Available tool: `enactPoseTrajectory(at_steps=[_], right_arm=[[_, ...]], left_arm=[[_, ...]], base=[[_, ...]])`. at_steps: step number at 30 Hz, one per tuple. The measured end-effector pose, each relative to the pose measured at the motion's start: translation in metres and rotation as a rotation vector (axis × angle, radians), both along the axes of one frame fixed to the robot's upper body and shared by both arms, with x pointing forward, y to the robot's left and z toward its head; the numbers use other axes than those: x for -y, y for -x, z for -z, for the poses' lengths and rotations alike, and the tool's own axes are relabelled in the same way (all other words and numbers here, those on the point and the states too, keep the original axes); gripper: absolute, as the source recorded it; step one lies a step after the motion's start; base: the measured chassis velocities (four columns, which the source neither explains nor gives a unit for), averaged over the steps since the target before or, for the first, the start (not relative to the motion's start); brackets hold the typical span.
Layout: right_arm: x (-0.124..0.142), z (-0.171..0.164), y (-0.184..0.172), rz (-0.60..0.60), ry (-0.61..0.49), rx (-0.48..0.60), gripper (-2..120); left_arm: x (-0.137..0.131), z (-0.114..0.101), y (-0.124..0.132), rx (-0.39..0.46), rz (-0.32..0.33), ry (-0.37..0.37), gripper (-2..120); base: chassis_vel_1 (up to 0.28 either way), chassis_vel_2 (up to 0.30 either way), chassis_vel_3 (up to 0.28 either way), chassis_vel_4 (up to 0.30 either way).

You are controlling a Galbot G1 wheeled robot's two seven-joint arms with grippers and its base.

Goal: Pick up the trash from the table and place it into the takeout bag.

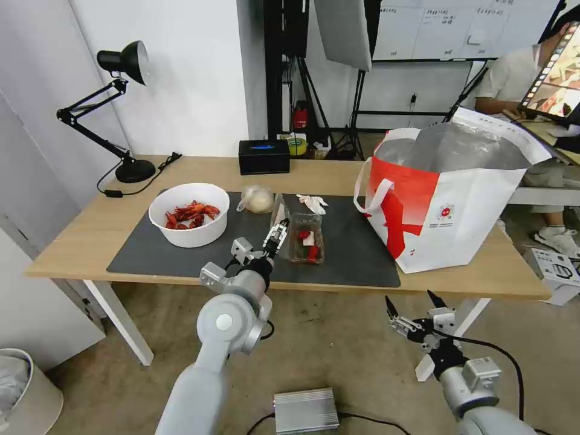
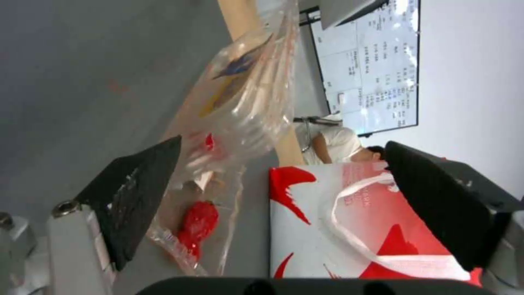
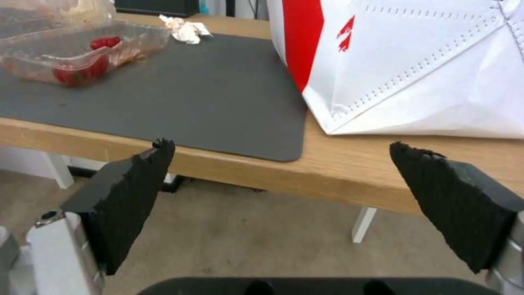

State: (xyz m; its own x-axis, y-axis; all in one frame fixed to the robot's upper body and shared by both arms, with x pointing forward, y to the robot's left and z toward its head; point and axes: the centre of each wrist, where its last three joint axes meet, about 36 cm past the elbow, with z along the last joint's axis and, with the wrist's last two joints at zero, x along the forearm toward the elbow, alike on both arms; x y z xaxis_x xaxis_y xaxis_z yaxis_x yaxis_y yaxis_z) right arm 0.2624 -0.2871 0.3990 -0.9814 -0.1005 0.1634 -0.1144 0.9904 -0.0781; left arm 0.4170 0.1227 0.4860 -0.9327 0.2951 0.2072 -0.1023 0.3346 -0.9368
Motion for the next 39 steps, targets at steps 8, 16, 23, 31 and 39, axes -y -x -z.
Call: enactPoseTrajectory(at_steps=[8, 16, 23, 31, 39], right_arm=[[0.001, 0.000, 0.001, 0.005, 0.002, 0.001, 100], [0.003, 0.000, 0.003, 0.012, 0.005, 0.002, 100], [0.005, -0.001, 0.003, 0.026, 0.010, 0.004, 100], [0.005, -0.001, 0.004, 0.029, 0.007, 0.006, 100], [0.003, -0.009, 0.005, 0.022, 0.006, 0.023, 100]], left_arm=[[0.007, 0.000, -0.003, 0.016, 0.016, 0.008, 100], [0.014, -0.002, -0.003, 0.025, 0.035, 0.014, 100], [0.027, -0.002, 0.001, 0.026, 0.073, 0.005, 100], [0.037, -0.001, 0.002, 0.026, 0.119, -0.018, 100], [0.038, -0.004, -0.007, 0.047, 0.153, -0.066, 91]], base=[[0.000, 0.000, 0.000, 0.000], [0.000, 0.000, 0.000, 0.000], [0.000, 0.000, 0.000, 0.000], [0.000, 0.000, 0.000, 0.000], [0.000, 0.000, 0.000, 0.000]])
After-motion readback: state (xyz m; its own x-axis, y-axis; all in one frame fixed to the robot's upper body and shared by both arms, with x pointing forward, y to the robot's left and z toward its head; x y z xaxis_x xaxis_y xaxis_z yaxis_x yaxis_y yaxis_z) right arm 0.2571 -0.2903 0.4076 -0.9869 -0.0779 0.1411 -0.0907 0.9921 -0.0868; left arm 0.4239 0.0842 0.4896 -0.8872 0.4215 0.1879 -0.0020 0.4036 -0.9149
